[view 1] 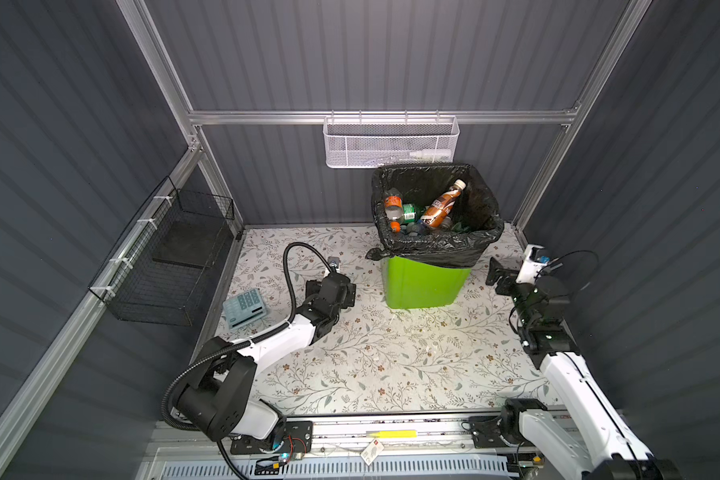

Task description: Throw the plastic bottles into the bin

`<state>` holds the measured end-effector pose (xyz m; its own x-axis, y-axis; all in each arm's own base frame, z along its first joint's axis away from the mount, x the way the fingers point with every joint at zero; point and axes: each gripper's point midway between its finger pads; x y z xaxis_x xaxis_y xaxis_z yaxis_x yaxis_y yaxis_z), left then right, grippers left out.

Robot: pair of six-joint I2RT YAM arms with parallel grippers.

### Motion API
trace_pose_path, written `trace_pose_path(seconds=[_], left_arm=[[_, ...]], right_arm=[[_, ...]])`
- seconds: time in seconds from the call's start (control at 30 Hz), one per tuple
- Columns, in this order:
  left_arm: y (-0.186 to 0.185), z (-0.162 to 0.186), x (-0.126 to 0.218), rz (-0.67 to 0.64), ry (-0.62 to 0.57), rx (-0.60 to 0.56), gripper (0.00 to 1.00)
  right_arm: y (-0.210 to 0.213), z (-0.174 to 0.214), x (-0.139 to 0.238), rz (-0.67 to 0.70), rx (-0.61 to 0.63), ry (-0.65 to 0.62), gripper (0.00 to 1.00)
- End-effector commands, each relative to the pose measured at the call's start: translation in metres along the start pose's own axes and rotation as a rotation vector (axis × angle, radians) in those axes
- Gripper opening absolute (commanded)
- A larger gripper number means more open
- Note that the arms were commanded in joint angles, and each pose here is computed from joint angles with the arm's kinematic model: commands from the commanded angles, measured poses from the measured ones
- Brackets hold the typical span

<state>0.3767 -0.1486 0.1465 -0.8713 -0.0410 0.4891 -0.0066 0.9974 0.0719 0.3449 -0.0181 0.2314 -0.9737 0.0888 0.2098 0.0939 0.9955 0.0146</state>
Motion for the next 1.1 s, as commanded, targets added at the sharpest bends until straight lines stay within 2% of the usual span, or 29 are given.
trace_pose_path(seconds=[0.0,0.1,0.3,0.57,0.9,1.07], left_arm=[[0.027,-0.017,0.012,-0.107,-0.084,0.08,1.0],[0.034,-0.017,0.016,-0.126,-0.1,0.084,1.0],[0.051,-0.009,0.018,-0.196,-0.105,0.082,1.0],[0.083,-0.008,0.019,-0.294,-0.106,0.081,1.0],[0.14,0.011,0.015,-0.424,-0.081,0.162,1.0],[0.16,0.016,0.016,-0.473,-0.069,0.16,1.0]], right_arm=[[-0.012,0.004,0.002,0.055,-0.011,-0.082,0.99],[-0.019,0.016,0.001,0.073,-0.047,-0.098,0.99],[-0.026,0.057,-0.007,0.098,-0.025,-0.038,0.99],[-0.028,0.066,-0.012,0.1,-0.03,-0.1,0.99],[-0.018,0.084,-0.043,0.041,-0.002,-0.042,0.99],[-0.013,0.097,-0.051,0.016,0.007,-0.04,0.99]])
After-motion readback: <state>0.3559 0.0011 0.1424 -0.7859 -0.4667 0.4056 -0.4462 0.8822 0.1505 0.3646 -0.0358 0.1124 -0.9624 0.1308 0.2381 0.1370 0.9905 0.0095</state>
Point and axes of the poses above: each gripper's point midway between its finger pads, its own x axis back along the fingers, its own y axis along the line the jaws close on, z = x × y, and after that the axes turned 4 degrees about x, right-handed
